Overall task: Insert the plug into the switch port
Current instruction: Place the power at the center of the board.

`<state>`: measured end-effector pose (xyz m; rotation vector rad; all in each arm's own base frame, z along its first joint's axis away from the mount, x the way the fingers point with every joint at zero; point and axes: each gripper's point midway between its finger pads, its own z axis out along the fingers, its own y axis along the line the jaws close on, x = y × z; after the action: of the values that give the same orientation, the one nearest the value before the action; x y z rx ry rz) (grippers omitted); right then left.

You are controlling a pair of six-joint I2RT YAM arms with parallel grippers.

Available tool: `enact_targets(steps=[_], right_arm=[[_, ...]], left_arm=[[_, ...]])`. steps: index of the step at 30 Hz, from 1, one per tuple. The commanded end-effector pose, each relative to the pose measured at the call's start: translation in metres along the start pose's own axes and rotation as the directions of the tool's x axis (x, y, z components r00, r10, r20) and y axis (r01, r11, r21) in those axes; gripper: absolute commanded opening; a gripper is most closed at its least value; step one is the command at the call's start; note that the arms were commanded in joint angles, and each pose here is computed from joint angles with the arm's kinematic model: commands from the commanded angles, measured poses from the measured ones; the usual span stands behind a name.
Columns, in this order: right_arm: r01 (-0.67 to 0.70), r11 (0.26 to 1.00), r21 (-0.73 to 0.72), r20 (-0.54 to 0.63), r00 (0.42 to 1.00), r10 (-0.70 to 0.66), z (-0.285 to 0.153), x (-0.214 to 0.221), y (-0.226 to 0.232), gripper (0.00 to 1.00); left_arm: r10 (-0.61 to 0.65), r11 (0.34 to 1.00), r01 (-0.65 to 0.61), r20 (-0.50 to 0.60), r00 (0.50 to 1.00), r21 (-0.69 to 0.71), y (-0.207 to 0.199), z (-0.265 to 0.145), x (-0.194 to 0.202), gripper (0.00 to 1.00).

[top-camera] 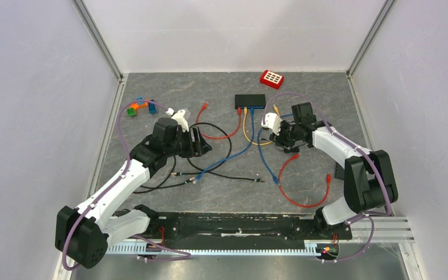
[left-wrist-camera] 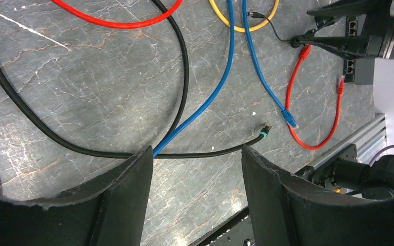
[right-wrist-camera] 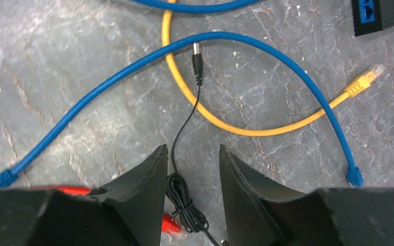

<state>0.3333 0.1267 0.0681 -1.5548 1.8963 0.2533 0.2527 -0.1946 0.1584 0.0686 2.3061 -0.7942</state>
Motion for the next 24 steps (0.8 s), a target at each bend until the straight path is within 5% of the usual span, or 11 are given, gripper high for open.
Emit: enact_targets(steps=[1, 9, 24], right_arm=[[-0.166, 0.984, 0.063, 0.047, 0.986, 0.163, 0.011, -0.012, -0.020, 0.43], [-0.146, 0.989, 0.014, 0.162, 0.976, 0.142, 0.037, -0.024, -0.021, 0.43], [-0.161, 0.986, -0.039, 0.131, 0.978, 0.165, 0.064, -0.016, -0.028, 0.41]], left_arm=[[0.025, 1.000, -0.026, 0.044, 0.999, 0.009, -0.003, -0.005, -0.008, 0.69], [0.031, 1.000, -0.031, 0.046, 0.998, -0.003, 0.001, -0.007, -0.005, 0.69], [0.033, 0.999, -0.032, 0.042, 0.999, -0.017, 0.003, -0.007, -0.006, 0.69]])
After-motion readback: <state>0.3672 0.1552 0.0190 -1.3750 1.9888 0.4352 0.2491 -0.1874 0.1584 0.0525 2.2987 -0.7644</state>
